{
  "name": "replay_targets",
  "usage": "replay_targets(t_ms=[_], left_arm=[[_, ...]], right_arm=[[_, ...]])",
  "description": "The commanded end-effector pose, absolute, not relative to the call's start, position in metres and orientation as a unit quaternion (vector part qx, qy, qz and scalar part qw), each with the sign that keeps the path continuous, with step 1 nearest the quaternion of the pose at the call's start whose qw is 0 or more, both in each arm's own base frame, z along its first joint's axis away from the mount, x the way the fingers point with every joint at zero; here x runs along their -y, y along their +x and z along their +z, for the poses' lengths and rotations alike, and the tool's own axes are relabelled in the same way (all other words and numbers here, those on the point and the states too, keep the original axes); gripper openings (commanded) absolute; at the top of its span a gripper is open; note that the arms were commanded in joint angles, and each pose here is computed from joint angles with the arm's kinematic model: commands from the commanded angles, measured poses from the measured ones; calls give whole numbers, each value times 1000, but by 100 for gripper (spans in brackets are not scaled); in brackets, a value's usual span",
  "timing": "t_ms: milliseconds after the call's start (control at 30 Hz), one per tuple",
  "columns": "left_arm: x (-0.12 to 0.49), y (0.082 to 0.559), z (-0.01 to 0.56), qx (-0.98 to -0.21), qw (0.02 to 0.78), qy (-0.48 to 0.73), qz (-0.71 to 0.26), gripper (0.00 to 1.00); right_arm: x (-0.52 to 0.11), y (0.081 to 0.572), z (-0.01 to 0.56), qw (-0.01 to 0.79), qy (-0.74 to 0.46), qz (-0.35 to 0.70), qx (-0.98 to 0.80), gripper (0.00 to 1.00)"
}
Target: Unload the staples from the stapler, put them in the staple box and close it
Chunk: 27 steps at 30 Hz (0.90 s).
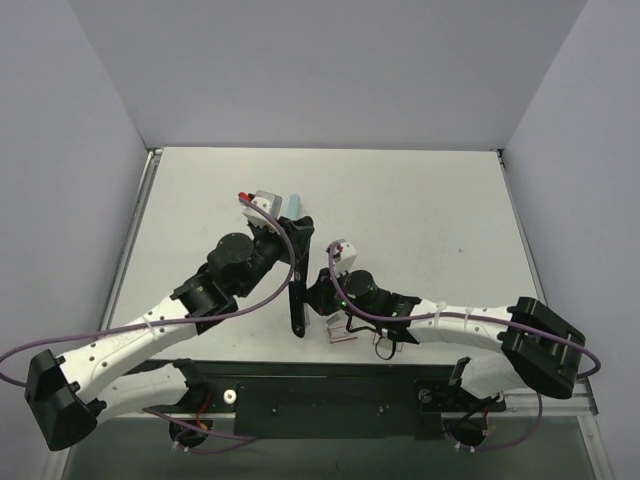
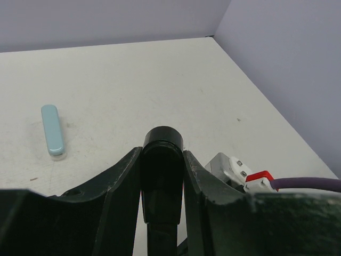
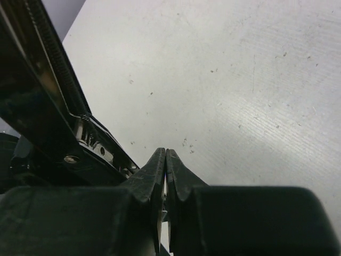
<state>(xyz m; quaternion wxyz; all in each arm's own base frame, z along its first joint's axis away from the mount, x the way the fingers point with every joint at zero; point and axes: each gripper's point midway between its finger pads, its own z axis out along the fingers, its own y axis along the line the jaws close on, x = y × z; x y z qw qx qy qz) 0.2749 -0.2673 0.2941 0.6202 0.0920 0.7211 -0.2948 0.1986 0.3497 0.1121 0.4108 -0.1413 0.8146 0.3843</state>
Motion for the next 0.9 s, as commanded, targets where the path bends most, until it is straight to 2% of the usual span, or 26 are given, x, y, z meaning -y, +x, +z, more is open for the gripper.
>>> replay_targets(t_ms=[0, 567, 867], left_arm=[[257, 263, 365, -656, 660, 50, -363, 0], [227, 235, 368, -647, 659, 37, -381, 0], [222, 233, 365, -647, 660, 28, -381, 0]], right_arm=[[-343, 206, 140, 446, -132, 392, -794, 0], [-261, 207, 186, 521, -109, 287, -796, 0], [-259, 172, 156, 455, -114, 328, -820, 0]])
